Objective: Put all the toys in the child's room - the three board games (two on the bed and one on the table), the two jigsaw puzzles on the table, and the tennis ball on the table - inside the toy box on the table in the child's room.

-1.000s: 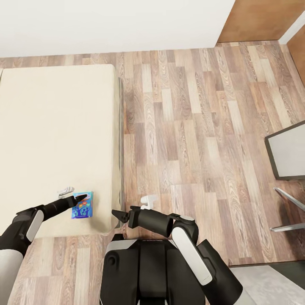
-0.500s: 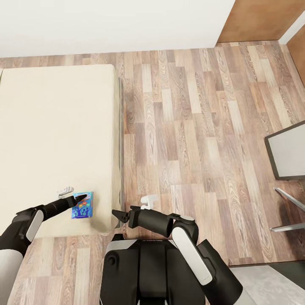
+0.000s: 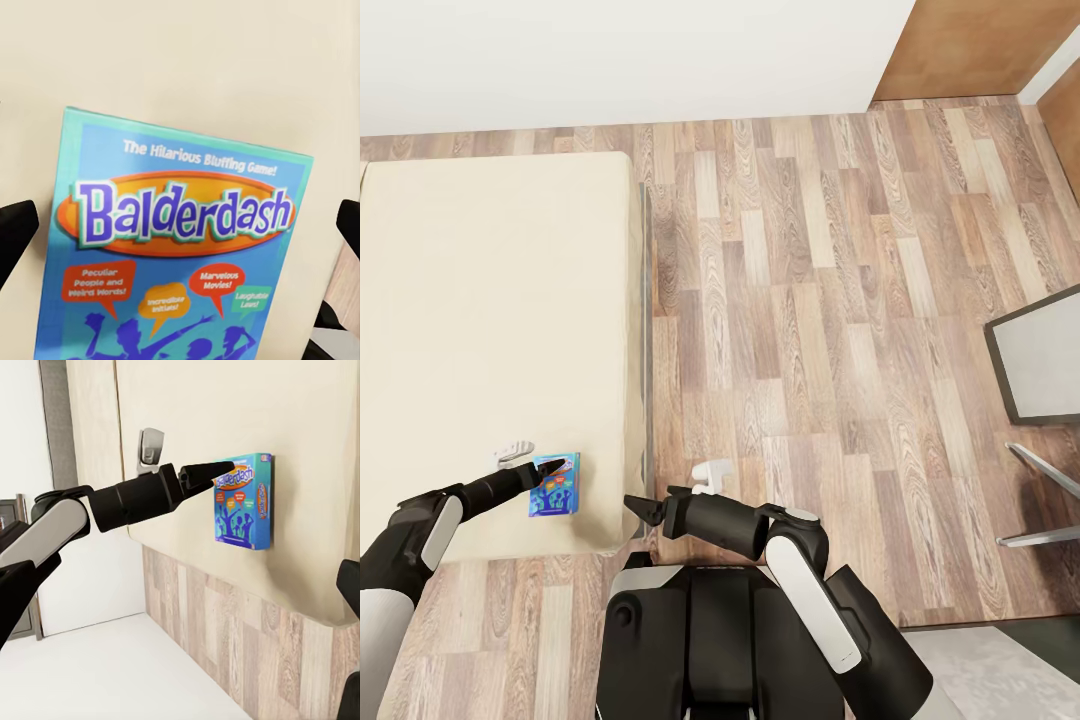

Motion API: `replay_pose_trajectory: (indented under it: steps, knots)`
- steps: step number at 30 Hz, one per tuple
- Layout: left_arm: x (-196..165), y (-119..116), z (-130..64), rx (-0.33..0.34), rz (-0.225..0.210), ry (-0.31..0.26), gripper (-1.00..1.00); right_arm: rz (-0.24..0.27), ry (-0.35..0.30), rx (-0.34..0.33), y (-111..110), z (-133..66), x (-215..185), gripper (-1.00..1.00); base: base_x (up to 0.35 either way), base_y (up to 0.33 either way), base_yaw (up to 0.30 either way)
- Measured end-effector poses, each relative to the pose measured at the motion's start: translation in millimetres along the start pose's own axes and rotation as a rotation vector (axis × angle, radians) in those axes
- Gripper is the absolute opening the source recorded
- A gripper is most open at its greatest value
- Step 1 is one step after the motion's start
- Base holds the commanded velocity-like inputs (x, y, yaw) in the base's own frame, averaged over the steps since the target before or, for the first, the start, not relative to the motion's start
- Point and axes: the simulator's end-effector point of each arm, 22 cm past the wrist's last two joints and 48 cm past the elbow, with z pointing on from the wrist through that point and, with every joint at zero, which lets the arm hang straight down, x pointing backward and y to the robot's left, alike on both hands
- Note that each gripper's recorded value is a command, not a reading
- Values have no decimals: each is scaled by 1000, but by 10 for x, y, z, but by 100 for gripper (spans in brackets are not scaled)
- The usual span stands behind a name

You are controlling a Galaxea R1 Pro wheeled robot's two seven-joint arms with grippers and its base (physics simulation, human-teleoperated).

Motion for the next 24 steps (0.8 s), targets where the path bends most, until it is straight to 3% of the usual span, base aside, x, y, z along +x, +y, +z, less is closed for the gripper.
replay_pose_trajectory:
  steps: [24]
  knots:
    - [44, 27, -17, -3, -16, 24, 100, -5, -5, -3, 15, -14, -25, 100, 0, 0, 0]
